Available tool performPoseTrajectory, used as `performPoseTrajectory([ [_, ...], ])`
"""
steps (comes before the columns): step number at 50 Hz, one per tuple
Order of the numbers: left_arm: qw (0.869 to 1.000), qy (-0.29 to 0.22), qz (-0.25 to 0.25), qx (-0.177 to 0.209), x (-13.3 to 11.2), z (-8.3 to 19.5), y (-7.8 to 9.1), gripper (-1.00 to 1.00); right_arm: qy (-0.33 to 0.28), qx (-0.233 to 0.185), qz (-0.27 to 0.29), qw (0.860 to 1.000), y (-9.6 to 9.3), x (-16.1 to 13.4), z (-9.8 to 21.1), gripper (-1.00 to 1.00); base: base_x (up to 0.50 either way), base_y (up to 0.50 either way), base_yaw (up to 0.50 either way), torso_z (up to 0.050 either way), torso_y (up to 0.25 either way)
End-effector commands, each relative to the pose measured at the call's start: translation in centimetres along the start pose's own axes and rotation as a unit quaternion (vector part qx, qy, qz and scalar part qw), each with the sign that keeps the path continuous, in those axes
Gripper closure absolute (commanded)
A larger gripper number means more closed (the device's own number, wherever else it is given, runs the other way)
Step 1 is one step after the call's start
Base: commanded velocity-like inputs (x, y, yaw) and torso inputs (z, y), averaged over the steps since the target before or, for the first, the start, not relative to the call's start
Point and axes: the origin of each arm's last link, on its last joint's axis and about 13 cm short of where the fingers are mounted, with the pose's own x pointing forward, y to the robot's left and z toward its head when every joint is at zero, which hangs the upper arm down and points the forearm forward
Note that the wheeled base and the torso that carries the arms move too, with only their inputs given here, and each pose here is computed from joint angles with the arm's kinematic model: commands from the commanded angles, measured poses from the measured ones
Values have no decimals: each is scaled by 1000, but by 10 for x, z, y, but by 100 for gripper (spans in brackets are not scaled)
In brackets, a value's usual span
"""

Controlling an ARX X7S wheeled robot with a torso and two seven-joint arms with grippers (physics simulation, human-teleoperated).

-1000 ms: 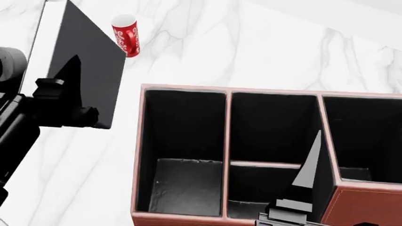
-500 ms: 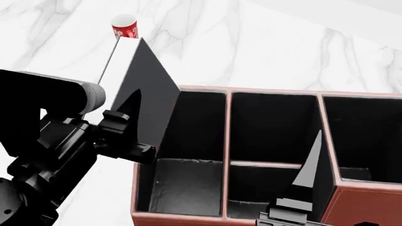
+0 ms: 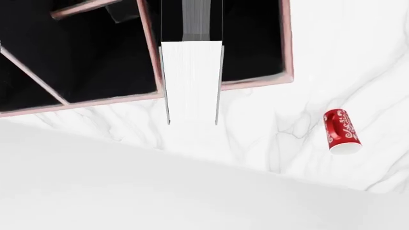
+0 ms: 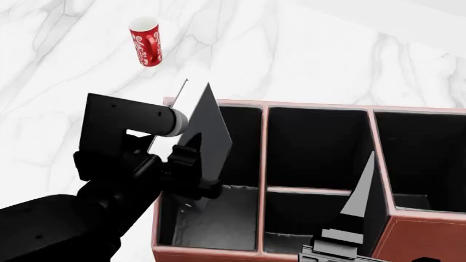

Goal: Pick up the book and place it in the left compartment of the caddy.

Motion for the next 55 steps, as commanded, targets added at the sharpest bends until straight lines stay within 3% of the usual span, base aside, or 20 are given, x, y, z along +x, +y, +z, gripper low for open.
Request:
performPoseTrajectory([
  [1, 1000, 14, 8, -11, 18, -8, -5, 100, -1, 0, 0, 1000, 0, 0, -1, -100, 0, 0, 0, 0, 0],
  [14, 998, 32, 34, -35, 27, -17, -10, 100, 0, 1, 1, 1000, 0, 0, -1, -100, 0, 0, 0, 0, 2],
  [55, 994, 76, 82, -10, 78, -55, -6, 100, 1, 3, 2, 1000, 0, 0, -2, -100, 0, 0, 0, 0, 2],
])
